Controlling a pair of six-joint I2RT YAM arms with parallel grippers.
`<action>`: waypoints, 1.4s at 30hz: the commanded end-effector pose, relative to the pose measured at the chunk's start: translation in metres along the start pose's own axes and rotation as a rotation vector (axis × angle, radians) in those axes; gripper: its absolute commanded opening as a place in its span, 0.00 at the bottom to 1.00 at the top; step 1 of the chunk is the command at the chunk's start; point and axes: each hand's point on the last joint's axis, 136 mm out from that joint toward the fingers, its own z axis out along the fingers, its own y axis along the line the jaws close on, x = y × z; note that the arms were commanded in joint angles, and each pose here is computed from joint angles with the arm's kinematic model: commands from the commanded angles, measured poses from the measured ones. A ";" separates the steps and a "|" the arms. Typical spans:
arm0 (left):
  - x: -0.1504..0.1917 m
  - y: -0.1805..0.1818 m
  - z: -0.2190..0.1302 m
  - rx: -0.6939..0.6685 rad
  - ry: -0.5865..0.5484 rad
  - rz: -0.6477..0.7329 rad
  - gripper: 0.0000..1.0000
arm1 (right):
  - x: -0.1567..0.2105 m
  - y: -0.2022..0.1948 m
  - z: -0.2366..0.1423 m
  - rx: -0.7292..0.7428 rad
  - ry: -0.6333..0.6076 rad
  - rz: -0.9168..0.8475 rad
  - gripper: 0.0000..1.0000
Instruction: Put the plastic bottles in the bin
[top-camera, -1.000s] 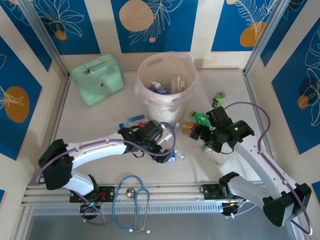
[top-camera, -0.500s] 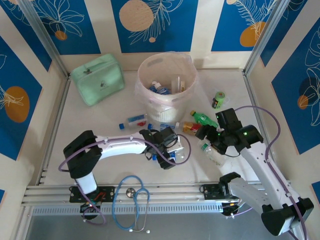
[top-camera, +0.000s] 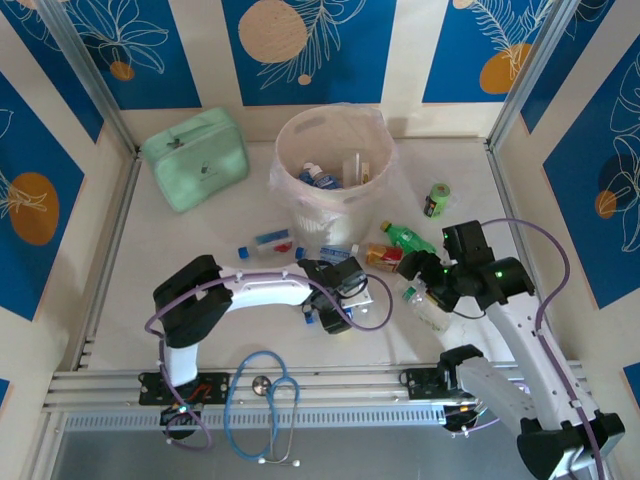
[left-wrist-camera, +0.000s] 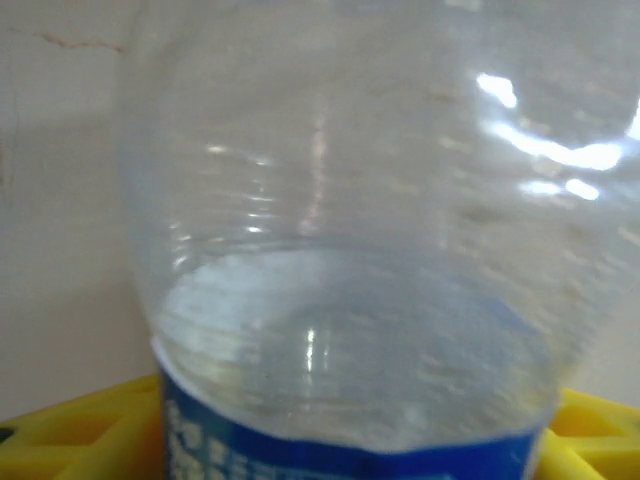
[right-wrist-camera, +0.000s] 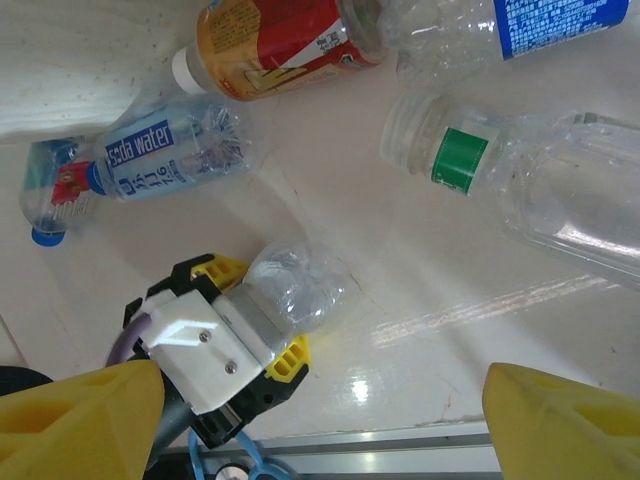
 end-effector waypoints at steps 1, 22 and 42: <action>-0.003 0.001 -0.007 -0.025 0.003 0.010 0.61 | 0.006 -0.002 -0.004 -0.020 0.020 0.000 0.84; -0.071 0.001 -0.195 -0.112 -0.369 -0.129 0.56 | -0.012 0.009 -0.048 -0.112 -0.107 0.018 0.83; -0.137 0.173 -0.398 -0.407 -0.907 -0.595 0.57 | -0.014 0.026 -0.058 -0.214 -0.103 0.011 0.82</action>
